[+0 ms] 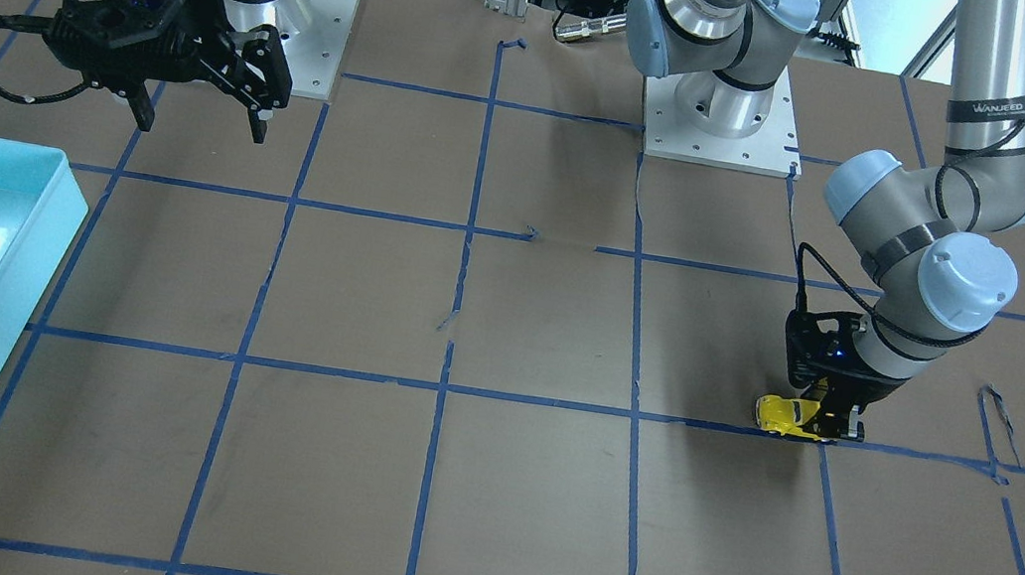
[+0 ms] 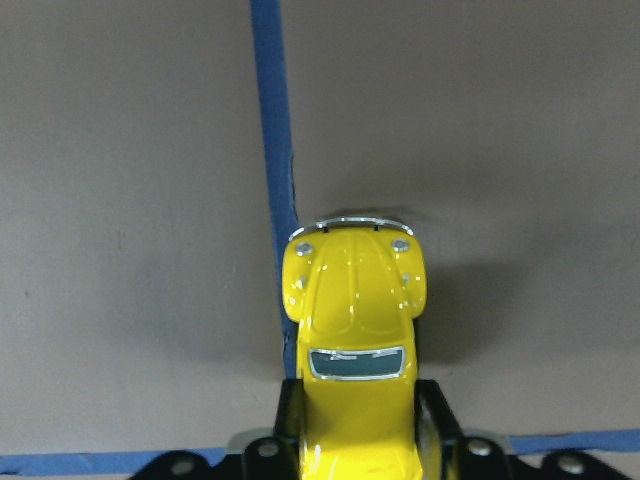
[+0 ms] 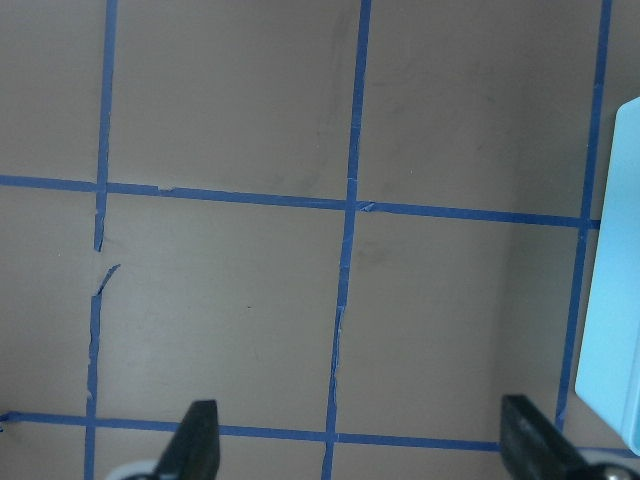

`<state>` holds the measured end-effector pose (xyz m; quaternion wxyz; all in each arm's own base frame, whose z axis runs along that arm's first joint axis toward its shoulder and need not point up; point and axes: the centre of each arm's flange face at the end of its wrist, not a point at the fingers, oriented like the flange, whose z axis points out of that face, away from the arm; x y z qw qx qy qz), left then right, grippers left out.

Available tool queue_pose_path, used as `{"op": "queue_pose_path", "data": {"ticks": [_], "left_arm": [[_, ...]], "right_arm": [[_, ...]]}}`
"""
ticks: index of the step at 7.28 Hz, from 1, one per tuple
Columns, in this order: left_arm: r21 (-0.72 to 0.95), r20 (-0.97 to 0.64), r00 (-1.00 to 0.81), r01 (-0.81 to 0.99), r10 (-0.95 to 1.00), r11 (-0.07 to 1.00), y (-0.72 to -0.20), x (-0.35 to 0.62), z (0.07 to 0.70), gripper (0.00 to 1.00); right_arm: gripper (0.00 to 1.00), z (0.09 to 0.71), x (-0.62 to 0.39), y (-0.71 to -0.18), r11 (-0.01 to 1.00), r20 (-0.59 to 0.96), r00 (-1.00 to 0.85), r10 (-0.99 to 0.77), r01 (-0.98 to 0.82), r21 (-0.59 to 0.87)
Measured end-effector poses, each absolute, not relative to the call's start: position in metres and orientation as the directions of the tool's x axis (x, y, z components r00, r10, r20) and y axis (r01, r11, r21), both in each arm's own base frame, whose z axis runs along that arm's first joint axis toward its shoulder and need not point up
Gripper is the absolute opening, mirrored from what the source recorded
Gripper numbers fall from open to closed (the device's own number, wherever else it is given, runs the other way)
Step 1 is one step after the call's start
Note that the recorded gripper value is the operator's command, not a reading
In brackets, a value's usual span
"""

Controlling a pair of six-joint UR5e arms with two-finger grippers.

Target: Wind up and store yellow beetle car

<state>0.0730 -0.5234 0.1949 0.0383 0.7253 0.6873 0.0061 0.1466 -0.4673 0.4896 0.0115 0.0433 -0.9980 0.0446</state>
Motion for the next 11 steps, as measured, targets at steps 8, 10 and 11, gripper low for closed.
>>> {"op": "queue_pose_path", "data": {"ticks": [8,10,11], "left_arm": [[0.062,-0.04,0.047,0.997,0.998,-0.045,-0.522,0.109,0.193,0.08],[0.063,-0.033,0.053,0.997,0.998,-0.051,-0.52,0.122,0.191,0.08],[0.063,-0.031,0.049,0.997,0.998,-0.047,-0.518,0.131,0.189,0.08]], "right_arm": [[1.0,0.489,0.146,-0.467,0.995,0.026,-0.999,-0.047,-0.049,-0.081],[1.0,0.488,0.146,-0.466,0.996,0.026,-0.998,-0.048,-0.05,-0.079],[1.0,0.488,0.146,-0.466,0.996,0.027,-0.998,-0.048,-0.05,-0.076]]}}
